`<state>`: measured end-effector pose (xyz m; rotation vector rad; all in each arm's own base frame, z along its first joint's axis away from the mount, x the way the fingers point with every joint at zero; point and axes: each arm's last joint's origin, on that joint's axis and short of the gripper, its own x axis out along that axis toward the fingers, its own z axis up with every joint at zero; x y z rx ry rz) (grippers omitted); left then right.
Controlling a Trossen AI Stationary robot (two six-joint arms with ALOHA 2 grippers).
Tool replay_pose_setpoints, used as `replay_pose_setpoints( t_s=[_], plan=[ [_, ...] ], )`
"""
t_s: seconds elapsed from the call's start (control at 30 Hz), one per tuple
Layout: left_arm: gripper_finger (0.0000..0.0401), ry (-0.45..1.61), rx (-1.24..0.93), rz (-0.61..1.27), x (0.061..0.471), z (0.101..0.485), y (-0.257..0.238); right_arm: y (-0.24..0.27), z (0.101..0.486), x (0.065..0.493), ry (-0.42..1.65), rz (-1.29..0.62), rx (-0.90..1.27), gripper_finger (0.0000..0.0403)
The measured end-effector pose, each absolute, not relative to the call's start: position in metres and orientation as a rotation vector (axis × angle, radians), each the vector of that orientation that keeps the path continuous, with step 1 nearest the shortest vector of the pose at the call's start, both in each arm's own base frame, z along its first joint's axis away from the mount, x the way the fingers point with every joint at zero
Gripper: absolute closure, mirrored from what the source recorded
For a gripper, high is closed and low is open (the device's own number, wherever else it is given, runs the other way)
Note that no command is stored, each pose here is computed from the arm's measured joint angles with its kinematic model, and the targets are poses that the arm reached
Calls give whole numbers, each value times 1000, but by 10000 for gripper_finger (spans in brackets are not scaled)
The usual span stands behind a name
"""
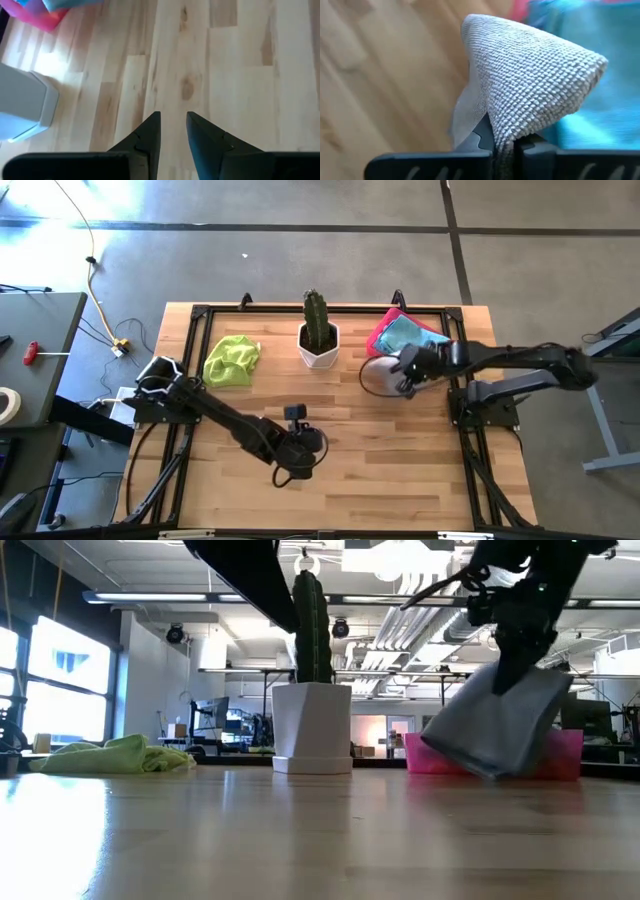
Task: Fold microfiber towels
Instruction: Put the gray microfiber towel into the red bin
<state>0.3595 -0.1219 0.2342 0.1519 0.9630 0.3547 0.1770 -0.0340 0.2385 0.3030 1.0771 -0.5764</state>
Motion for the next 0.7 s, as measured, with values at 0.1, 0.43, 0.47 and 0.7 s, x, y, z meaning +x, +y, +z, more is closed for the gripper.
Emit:
replay_pose_setpoints(
  t_s=[0.1, 0.43, 0.47, 0.7],
  plan=[
    [316, 964, 145, 373, 360, 234, -118, -50, 255, 176, 1125, -588, 199, 403],
    [316, 954, 174, 467, 358, 234, -113, -94, 268, 164, 1253, -545, -56, 403],
    [316, 960, 174, 470, 357, 234, -113, -98, 267, 163, 1273, -535, -80, 403],
    [316, 970, 180, 472, 356, 233, -113, -119, 260, 161, 1334, -533, -120, 403]
  ],
)
